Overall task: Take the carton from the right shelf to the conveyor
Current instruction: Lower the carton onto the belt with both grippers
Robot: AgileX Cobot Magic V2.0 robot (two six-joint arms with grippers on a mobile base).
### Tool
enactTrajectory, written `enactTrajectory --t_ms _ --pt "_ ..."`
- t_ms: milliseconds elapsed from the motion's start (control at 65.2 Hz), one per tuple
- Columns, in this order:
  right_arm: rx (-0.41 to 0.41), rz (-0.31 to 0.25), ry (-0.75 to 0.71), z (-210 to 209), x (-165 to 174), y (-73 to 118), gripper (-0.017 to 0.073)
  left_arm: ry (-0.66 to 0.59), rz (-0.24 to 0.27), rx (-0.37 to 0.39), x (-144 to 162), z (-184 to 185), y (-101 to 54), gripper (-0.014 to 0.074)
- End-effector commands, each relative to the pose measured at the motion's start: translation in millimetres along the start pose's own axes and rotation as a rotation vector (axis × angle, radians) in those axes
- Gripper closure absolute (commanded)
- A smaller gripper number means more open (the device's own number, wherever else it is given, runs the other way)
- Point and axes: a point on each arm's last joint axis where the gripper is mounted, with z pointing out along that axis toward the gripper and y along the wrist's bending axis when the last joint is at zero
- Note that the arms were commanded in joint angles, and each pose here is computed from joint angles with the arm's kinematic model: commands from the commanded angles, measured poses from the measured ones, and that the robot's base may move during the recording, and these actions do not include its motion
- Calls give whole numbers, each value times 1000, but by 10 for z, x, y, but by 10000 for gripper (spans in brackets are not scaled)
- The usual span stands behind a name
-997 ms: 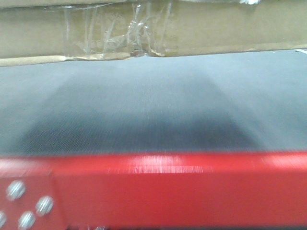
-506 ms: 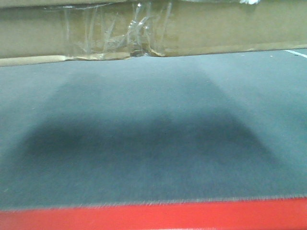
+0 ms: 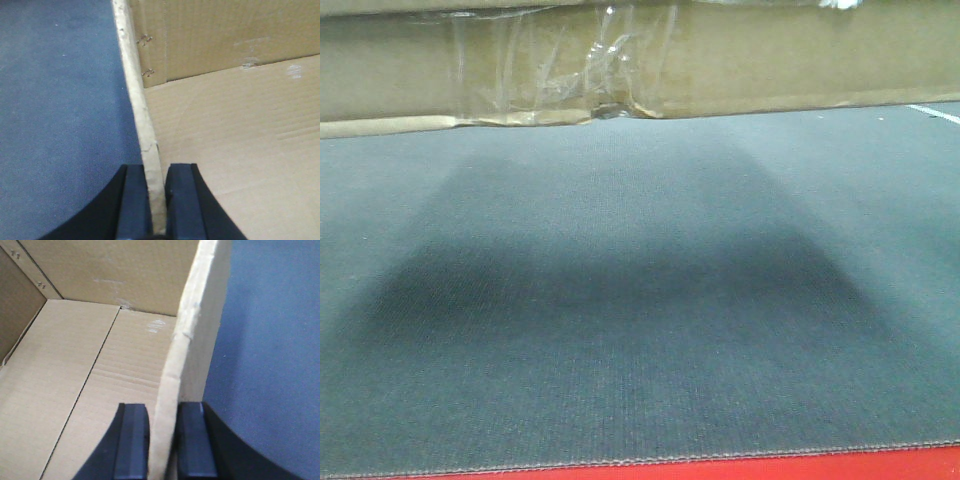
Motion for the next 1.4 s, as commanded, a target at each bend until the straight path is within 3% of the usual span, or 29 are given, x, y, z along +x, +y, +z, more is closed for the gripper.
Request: enactTrajectory --t_ms 0,1089,1166,1212,1289,1381 --pt "-14 0 -72 -69 -65 30 628 -37 18 -19 -26 -43 38 607" --pt "-21 7 -108 -72 -97 37 628 -78 14 8 -63 -44 15 607" --pt "-53 28 -120 -85 -114 67 628 -78 -5 19 -74 -21 30 607" --pt "-64 36 -131 -75 -142 76 628 -78 -42 37 -88 2 66 607" --pt "-83 46 -122 -25 -199 84 628 -67 -110 62 -112 69 162 607" --pt "-86 48 -95 126 -290 61 628 -44 -153 61 -140 221 319 607"
